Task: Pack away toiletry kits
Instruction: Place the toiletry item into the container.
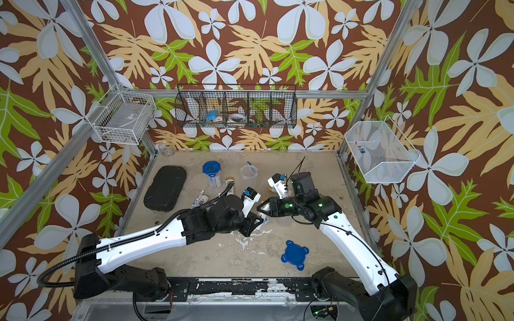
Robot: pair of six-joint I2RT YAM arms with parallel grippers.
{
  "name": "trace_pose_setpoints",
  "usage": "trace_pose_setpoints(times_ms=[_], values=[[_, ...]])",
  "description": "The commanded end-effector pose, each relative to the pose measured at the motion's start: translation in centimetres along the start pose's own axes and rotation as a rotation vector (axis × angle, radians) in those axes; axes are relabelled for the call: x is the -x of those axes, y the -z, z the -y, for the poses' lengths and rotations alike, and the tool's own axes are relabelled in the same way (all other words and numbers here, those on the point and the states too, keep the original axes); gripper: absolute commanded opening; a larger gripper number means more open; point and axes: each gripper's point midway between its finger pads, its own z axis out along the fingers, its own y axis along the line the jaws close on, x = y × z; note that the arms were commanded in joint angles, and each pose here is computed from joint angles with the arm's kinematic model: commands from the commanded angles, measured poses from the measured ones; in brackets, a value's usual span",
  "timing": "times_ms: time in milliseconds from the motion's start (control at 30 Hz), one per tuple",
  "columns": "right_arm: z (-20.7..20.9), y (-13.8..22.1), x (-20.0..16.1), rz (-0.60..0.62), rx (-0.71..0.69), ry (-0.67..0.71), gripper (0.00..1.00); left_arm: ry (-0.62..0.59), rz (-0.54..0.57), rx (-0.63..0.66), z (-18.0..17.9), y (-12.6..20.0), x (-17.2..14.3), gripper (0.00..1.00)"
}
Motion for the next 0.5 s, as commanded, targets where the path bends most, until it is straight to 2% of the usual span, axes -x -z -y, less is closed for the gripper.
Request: trace_pose_setpoints(times_ms=[0, 67, 133, 200, 267, 367, 467], values=[[0.1, 0.1, 0.7, 0.024, -0.023, 0.036, 0.22, -0.008, 0.036, 0.009, -0.1, 0.1, 0.6, 0.24], [0.4, 0.5, 1.2, 0.034, -0.067, 0.057, 0.14, -0.001, 0.04, 0.027, -0.5, 0.3, 0.5, 0.35], [1.6, 1.1, 1.7, 0.042, -0.154, 0.076, 0.08, 0.007, 0.053, 0.042, -0.8, 0.5, 0.7, 0.57], [3.6, 2.5, 2.7, 0.072, -0.299, 0.101, 0.05, 0.016, 0.064, 0.067, -1.3, 0.7, 0.9, 0.8], [5.5, 4.2, 3.7, 0.115, -0.452, 0.135, 0.04, 0.025, 0.056, 0.097, -1.8, 0.6, 0.8, 0.96], [7.9, 6.5, 4.7, 0.192, -0.642, 0.182, 0.02, 0.057, 0.017, 0.166, -3.4, -0.2, 0.5, 0.98], [8.8, 7.8, 5.4, 0.254, -0.726, 0.215, 0.01, 0.101, -0.017, 0.206, -4.3, -1.2, 0.5, 0.98]])
